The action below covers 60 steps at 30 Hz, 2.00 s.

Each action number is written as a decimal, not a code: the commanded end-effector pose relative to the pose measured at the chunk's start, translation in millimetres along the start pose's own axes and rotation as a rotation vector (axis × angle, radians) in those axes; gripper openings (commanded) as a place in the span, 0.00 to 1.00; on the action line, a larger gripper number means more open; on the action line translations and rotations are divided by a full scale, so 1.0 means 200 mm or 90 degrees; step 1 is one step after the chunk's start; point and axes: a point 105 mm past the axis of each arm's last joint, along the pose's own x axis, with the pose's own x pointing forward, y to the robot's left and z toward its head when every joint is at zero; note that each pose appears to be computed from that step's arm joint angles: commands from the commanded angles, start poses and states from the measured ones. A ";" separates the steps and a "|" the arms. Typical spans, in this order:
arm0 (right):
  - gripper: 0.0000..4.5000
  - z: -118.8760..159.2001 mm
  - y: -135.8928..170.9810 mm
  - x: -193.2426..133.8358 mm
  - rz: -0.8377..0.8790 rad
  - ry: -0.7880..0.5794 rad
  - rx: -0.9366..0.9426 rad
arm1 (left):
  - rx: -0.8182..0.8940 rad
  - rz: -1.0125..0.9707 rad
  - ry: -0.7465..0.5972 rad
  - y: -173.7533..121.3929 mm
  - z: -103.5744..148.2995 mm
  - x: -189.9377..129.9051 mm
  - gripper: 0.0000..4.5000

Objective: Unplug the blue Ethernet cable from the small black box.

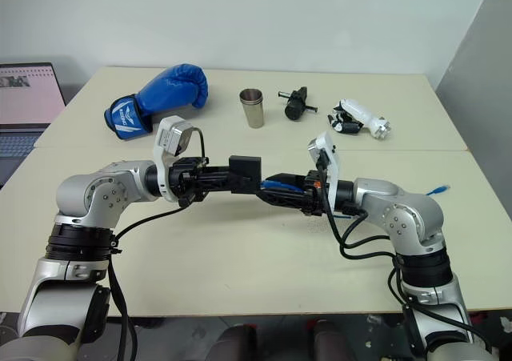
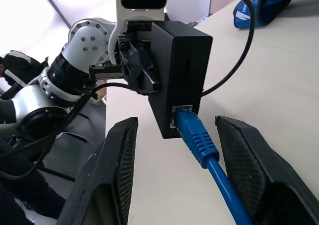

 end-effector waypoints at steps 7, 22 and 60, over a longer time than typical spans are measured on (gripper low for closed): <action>0.47 0.06 0.05 -0.01 0.028 -0.019 -0.007 | 0.031 -0.009 0.006 -0.03 0.02 -0.01 0.17; 0.02 0.04 0.06 -0.01 0.034 -0.006 -0.008 | 0.029 -0.016 0.009 -0.03 0.02 0.00 0.17; 0.44 0.07 -0.93 -0.45 -0.646 -0.045 -0.204 | 0.104 0.187 -0.014 0.12 0.01 -0.13 0.17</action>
